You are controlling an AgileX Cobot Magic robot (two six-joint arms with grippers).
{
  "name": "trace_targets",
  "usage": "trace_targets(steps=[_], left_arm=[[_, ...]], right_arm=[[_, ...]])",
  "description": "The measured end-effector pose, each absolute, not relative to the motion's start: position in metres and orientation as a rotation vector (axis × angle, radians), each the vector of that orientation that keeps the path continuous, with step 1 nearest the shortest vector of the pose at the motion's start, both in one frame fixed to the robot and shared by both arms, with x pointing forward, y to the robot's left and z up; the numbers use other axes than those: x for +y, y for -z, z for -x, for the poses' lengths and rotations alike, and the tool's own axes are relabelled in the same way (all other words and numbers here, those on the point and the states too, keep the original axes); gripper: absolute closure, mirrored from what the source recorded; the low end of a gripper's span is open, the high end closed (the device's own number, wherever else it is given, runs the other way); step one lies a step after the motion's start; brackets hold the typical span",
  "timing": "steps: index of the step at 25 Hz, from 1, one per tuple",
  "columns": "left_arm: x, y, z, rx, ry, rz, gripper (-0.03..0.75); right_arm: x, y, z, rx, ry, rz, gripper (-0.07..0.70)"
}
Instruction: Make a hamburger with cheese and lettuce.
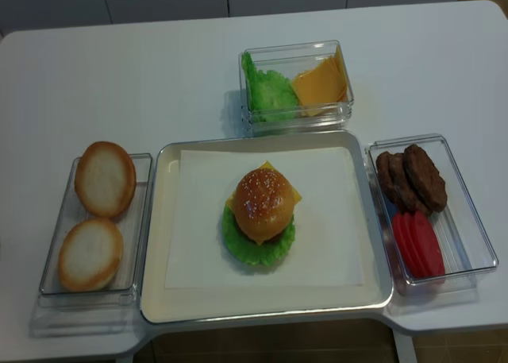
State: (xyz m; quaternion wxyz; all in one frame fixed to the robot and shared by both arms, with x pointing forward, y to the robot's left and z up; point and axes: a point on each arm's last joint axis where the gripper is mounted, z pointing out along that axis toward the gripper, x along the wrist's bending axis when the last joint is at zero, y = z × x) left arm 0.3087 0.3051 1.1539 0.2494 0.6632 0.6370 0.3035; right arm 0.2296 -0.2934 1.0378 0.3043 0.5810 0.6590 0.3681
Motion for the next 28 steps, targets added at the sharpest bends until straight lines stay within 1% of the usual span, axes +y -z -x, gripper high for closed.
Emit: trace_targets(steps=[5,11,16,22,28], left_arm=[[0.312,-1.152,-0.276,1.669,-0.829,-1.712,0.151],[0.315,-1.132,-0.241,1.556,-0.785,-1.68,0.151],[0.322,-1.112,-0.218,1.467,-0.83,-1.667,0.151],[0.326,-1.088,-0.204,1.425,-0.855,-1.648,0.151],[0.321,-1.065,-0.212,1.458,-0.803,-1.705,0.152]], right_arm=[[-0.293,-1.038,-0.23,1.745,-0.975,-1.539,0.244],[-0.293,-1.038,-0.23,1.745,-0.975,-1.539,0.244],[-0.293,-1.038,-0.23,1.745,-0.975,-1.539,0.244],[-0.293,-1.038,-0.23,1.745,-0.975,-1.539,0.244],[-0.293,-1.038,-0.23,1.746,-0.975,-1.54,0.244]])
